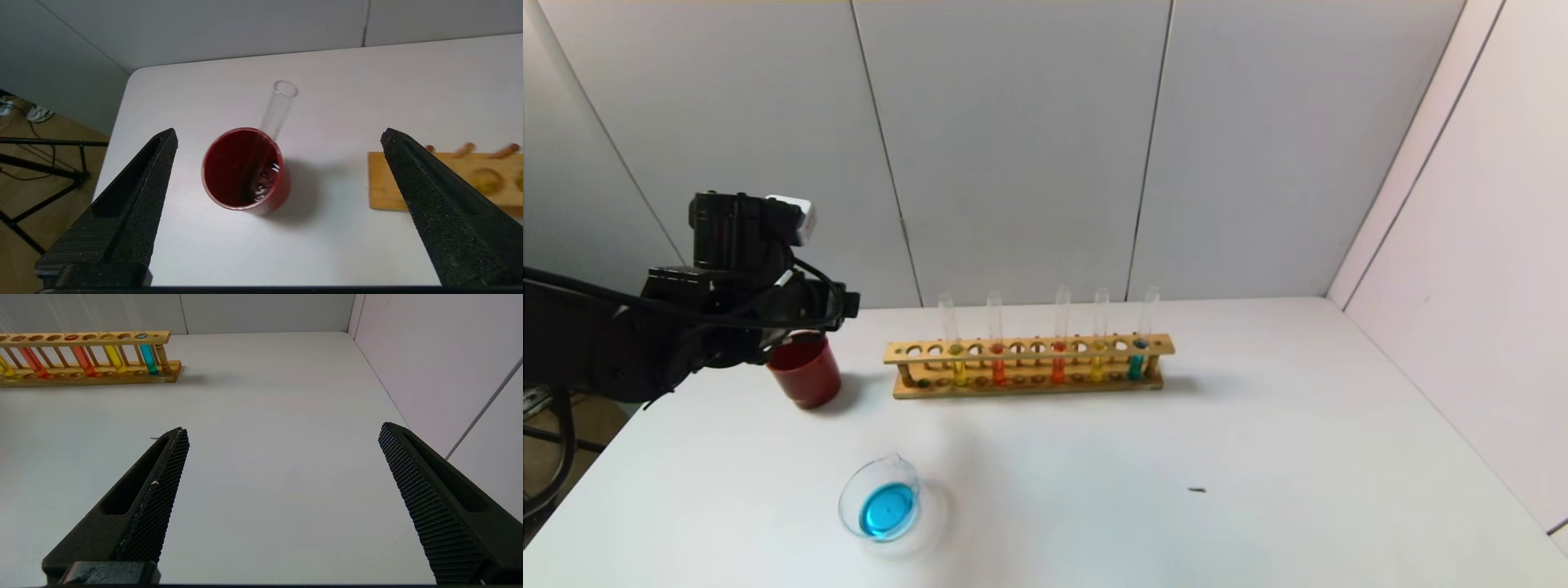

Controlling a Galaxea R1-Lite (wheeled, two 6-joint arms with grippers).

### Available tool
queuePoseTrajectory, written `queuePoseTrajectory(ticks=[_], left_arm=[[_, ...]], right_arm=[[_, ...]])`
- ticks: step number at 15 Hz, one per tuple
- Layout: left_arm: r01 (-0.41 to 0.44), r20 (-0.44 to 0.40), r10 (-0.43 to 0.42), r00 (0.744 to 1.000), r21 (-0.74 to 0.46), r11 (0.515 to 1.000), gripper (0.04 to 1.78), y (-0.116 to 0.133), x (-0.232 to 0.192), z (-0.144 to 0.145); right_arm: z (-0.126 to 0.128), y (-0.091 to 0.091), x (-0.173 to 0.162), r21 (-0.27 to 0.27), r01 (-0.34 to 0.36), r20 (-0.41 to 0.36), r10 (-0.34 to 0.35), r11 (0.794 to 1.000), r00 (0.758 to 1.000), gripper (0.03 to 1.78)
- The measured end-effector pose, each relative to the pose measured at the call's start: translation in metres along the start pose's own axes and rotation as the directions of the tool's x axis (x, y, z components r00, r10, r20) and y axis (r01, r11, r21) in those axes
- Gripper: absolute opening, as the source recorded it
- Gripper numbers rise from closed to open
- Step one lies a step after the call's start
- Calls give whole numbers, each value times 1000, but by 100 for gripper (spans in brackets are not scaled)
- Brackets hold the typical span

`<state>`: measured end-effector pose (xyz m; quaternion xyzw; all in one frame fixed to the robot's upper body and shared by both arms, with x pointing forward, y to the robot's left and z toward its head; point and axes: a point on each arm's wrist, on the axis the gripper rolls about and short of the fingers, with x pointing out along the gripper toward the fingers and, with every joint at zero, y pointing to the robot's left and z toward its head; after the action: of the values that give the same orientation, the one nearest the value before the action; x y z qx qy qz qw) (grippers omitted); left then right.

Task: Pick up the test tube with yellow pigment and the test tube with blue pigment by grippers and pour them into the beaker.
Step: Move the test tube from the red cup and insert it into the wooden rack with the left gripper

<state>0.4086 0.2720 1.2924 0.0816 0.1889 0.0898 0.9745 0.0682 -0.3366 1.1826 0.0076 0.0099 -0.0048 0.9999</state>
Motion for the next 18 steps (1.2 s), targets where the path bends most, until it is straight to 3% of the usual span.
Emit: queuePoseTrajectory(ticks=[9, 18], left_arm=[[154, 95, -141, 985, -155, 976, 175, -60, -70, -22], [197, 121, -179, 976, -160, 967, 175, -117, -34, -43]], right_arm=[[0, 0, 0, 0, 0, 0, 0, 1000, 1000, 170], [0, 0, 0, 0, 0, 0, 0, 1000, 1000, 170]])
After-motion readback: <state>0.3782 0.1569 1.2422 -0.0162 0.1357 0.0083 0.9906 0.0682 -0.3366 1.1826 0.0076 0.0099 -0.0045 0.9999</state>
